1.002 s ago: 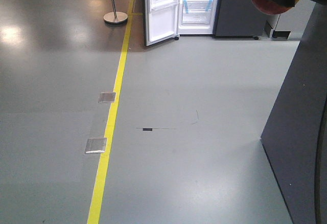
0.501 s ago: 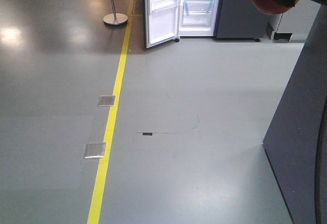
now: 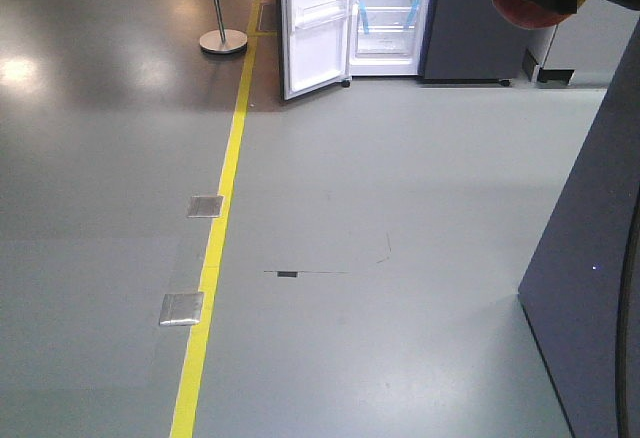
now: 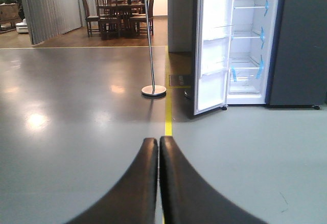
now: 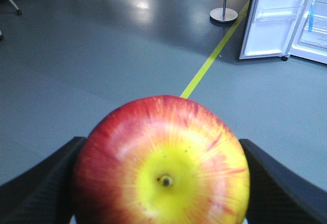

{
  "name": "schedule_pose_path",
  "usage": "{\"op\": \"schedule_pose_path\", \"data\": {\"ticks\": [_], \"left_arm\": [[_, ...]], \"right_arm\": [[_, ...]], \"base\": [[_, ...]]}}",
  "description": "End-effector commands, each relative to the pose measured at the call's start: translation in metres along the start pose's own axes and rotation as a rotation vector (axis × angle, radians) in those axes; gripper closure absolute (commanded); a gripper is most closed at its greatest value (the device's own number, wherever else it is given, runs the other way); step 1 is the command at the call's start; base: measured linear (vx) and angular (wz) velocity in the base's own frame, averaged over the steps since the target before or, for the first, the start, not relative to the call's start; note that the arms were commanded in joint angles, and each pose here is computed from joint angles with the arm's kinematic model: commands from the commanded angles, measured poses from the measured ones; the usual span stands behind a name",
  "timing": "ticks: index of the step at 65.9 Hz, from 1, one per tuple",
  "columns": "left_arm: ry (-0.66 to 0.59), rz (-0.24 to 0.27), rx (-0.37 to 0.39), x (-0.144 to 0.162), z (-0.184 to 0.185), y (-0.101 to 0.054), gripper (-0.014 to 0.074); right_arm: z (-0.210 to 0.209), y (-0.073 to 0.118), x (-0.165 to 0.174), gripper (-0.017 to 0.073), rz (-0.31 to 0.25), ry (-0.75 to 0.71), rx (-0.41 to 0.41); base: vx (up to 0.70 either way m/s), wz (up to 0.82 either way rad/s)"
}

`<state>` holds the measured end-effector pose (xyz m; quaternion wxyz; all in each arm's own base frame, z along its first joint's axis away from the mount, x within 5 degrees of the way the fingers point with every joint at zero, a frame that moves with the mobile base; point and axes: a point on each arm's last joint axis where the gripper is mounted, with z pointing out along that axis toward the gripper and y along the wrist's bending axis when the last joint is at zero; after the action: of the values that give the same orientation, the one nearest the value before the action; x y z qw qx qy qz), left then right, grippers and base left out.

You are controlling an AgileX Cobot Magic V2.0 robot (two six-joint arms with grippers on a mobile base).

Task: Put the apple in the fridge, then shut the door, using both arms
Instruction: 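Keep driving toward the refrigerator with the apple held up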

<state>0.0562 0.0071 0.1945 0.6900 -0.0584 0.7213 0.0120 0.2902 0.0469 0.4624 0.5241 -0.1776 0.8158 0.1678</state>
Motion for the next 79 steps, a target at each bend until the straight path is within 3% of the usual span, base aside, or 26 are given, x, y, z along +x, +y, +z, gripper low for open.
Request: {"op": "schedule_pose_path", "data": {"ticks": [1,79], "left_arm": [[-0.093,-0.006,0.037,-0.0132,-0.002,-0.0034,0.06],[-0.093,-0.006,0.037,-0.0132,-0.002,-0.0034,0.06]], "right_arm": [[-0.0181,0.0056,-0.0178,0.0438,-0.003,-0.122,0.017],[-0.0181,0.0056,-0.0178,0.0438,-0.003,-0.122,0.017]], "base": [[0.11,-0.01],[0.11,0.0]]}}
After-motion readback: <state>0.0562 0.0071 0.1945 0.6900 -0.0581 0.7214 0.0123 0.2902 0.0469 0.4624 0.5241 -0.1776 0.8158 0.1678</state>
